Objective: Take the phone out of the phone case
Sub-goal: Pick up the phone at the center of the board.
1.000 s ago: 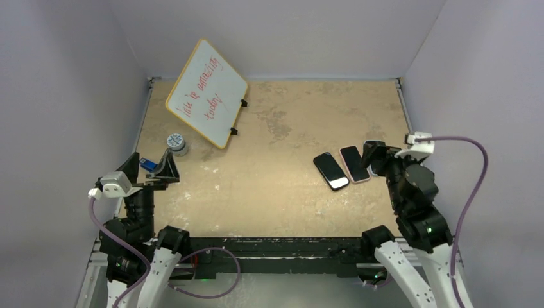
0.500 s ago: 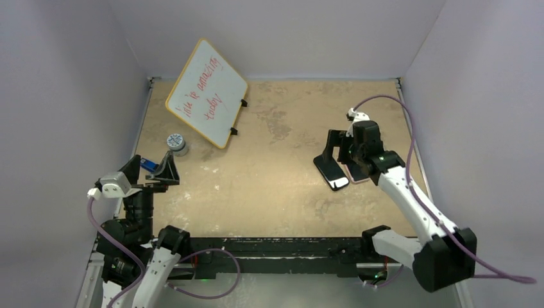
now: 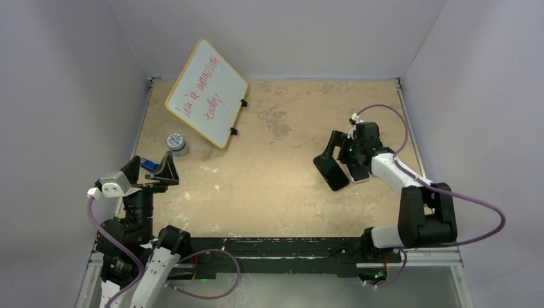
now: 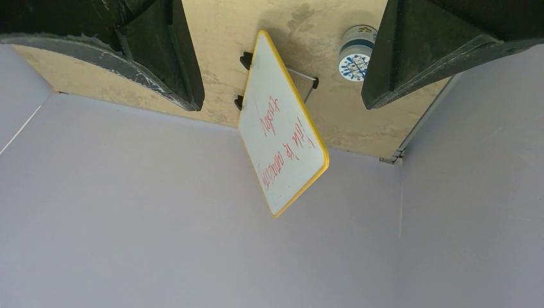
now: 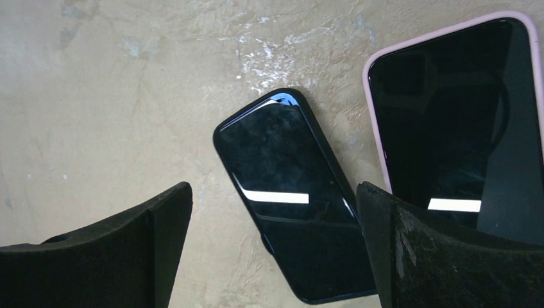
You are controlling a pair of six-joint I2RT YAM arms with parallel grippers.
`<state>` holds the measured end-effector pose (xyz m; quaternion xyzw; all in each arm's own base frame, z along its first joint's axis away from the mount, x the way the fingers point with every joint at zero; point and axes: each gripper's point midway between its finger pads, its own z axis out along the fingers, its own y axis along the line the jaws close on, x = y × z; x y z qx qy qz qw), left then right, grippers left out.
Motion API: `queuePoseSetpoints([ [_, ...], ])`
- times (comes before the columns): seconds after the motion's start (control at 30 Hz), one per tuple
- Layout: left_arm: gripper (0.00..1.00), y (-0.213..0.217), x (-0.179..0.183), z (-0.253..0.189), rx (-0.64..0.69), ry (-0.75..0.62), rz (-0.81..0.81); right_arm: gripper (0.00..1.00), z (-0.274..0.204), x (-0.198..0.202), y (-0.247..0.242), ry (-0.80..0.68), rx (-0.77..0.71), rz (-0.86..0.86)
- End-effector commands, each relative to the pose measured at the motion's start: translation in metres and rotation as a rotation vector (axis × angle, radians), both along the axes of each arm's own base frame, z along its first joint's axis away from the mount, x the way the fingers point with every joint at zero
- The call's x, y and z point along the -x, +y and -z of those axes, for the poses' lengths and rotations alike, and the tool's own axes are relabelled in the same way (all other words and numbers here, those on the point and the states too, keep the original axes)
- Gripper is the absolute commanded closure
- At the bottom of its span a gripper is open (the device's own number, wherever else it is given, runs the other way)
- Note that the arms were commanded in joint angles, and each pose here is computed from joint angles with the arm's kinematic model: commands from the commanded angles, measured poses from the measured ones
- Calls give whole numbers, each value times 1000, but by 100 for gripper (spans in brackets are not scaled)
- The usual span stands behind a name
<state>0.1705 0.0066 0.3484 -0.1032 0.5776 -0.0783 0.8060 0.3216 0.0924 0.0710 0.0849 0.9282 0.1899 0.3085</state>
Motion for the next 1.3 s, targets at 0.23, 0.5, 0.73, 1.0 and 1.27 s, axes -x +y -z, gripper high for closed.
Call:
queuePoseSetpoints([
  [0.23,0,8,16,-19,17,-75,-12,1,16,-21,4,13,45,-102],
  [0.5,0,8,16,-20,15,-77,-11,1,28,-2,13,88,21,-171],
  [0.73,0,8,15,-19,14,-74,-11,1,35,21,33,136,44,-245],
  [1.0,0,8,14,-17,14,-67,-17,1,39,43,47,177,138,-299],
  [1.27,0,3,10,-15,3,-53,3,1,31,57,52,176,150,-332],
])
